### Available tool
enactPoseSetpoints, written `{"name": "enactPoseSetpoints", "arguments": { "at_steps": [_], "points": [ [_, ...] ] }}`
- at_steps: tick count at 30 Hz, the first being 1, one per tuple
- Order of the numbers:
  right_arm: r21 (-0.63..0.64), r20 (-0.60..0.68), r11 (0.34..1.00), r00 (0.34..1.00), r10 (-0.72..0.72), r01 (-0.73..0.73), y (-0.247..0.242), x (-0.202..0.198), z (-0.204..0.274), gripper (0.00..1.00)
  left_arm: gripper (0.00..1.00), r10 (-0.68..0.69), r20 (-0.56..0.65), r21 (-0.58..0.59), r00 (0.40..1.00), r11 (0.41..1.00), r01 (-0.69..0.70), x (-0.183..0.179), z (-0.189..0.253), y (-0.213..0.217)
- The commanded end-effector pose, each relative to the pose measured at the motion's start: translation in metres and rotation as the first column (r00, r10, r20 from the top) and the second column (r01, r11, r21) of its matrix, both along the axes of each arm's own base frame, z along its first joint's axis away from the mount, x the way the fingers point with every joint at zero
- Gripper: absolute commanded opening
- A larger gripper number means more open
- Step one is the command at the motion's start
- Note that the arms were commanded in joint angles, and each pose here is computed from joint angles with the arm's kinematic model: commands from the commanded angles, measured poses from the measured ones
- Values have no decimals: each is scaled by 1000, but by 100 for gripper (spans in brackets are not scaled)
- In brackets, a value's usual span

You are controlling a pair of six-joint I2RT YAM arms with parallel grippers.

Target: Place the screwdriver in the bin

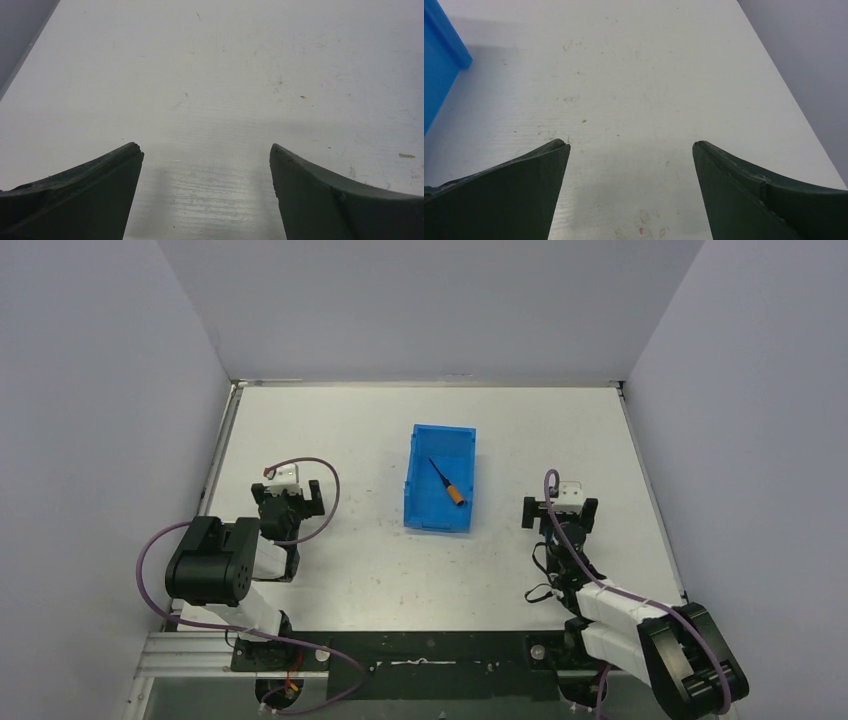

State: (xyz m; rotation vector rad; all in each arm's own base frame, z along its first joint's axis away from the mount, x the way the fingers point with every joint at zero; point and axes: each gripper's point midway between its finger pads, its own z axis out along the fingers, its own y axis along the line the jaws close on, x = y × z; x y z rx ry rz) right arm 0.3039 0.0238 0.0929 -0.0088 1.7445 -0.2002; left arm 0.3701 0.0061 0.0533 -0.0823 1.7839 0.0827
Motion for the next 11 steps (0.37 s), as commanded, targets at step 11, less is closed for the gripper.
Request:
{"name": "enactPoseSetpoints", "arguments": {
  "at_steps": [11],
  "points": [
    [17,183,1000,983,9,-13,0,9,35,100,97,-2,71,-11,997,1000,3,11,20,-2]
  ]
}}
